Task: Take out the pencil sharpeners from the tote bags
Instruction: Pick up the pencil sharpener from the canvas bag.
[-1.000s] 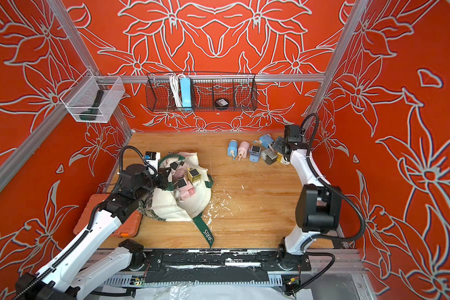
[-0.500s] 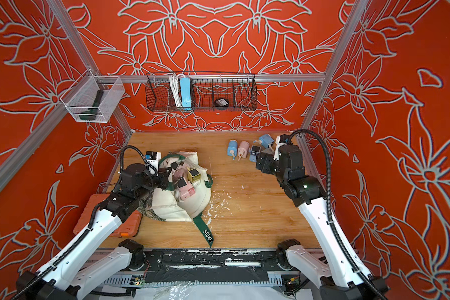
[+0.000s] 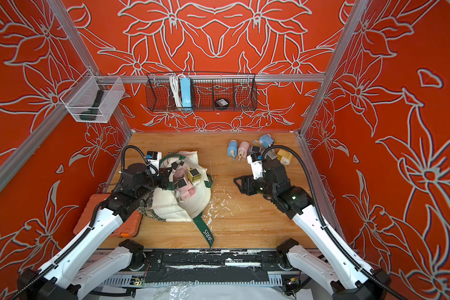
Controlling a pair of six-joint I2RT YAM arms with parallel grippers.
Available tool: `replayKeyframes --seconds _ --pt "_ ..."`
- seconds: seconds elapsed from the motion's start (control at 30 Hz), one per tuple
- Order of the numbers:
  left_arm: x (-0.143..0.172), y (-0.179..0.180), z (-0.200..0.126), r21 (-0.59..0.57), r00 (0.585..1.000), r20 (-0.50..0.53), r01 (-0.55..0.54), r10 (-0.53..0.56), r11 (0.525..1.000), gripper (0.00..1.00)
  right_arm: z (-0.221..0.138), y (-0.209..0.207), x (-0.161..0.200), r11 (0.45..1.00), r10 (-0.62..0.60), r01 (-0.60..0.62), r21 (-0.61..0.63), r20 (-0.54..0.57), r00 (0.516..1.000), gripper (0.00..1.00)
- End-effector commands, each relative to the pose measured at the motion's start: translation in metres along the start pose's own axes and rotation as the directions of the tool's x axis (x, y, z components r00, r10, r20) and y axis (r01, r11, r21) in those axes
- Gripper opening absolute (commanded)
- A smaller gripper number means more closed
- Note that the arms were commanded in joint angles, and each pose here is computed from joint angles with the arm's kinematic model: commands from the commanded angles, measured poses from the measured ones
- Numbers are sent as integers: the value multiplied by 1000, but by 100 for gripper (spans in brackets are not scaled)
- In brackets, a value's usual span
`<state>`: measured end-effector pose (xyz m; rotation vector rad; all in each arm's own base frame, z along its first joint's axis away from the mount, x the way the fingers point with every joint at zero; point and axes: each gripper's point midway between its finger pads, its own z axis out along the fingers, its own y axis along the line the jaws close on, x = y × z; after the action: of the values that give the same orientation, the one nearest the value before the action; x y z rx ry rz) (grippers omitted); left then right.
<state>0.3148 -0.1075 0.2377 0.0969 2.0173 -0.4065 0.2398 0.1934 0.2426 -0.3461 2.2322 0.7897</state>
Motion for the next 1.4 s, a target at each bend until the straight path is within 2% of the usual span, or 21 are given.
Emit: replayKeyframes --seconds 0.0,0.2,0.33,0.47,0.93,1.03,1.23,1.37 --pt "21 0 1 -8 996 -83 21 -21 1000 0 16 27 4 989 -87 87 -116 10 996 67" --pt "27 9 4 -64 992 -118 25 -33 998 0 61 60 17 968 -119 114 -225 -11 993 68" --pt "35 12 8 -68 990 -136 14 -23 998 0 100 72 27 964 -160 140 -227 -72 985 80" --pt "40 15 12 -78 991 -134 2 -12 997 0 138 78 31 964 -155 127 -232 -106 982 83" --pt "34 16 7 -80 994 -106 -20 12 997 0 248 54 11 973 -229 225 -47 -128 965 89" --pt "33 15 4 -80 995 -98 -15 7 997 0 262 44 7 973 -226 229 12 -120 967 91" --pt "32 14 0 -74 996 -88 -8 1 997 0 269 6 1 954 -175 196 228 -112 978 92" --pt "32 13 -1 -70 996 -91 -6 0 998 0 279 13 -1 963 -192 204 175 -82 978 95"
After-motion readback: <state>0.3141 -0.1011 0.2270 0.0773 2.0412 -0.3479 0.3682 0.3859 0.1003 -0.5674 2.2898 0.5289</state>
